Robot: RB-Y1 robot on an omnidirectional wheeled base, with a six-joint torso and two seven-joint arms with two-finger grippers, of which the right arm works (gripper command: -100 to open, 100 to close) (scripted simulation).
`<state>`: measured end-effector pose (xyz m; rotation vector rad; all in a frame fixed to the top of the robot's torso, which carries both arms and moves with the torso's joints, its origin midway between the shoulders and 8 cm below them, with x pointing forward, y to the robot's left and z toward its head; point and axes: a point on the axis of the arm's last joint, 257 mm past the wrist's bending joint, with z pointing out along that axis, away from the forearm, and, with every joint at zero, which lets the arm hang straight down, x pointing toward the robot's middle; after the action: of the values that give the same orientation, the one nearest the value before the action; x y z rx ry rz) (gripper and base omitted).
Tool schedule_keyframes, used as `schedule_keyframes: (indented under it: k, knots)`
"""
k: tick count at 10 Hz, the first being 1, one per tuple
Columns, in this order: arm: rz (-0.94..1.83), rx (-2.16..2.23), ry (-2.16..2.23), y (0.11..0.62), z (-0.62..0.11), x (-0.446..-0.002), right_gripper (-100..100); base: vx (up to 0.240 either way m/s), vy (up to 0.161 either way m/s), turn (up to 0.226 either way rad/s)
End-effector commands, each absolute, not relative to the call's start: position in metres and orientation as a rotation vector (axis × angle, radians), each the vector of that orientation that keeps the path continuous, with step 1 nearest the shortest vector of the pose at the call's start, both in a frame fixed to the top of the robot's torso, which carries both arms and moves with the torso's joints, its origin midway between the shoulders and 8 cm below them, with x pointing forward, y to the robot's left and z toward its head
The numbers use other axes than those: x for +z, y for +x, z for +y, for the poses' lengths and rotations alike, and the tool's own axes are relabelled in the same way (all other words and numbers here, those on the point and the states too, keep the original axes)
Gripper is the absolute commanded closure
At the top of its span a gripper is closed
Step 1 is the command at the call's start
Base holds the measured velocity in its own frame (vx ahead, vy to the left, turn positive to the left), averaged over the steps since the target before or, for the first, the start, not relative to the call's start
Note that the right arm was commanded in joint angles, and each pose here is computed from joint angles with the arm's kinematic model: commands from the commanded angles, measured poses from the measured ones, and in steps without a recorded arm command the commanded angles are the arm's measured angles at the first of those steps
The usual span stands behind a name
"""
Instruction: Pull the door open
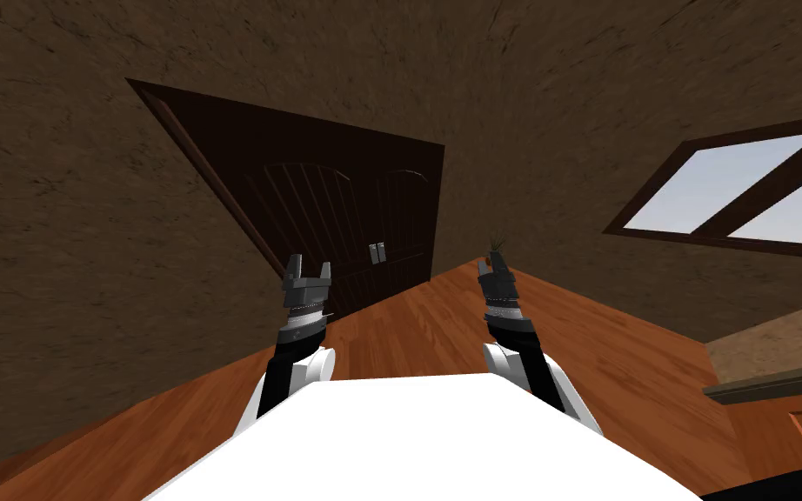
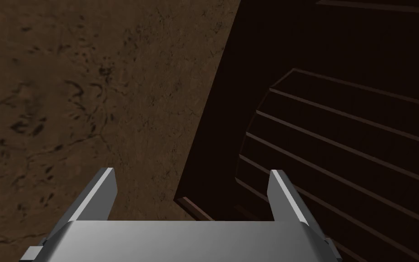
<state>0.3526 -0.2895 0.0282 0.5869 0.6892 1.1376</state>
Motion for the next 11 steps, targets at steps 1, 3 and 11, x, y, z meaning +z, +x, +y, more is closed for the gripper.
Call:
schedule_keyframes:
  k: [1,3,11]
  knots:
    - [0.713,1.145,0.599,0.361,-0.289,0.018,-100,-0.009,-0.045,0.110]
    - [0.735,1.152,0.611,0.369,-0.288,0.008,-100,0.137,0.066,0.049]
    - [0.847,1.182,0.692,0.410,-0.286,-0.048,-100,0.111,0.034,0.077]
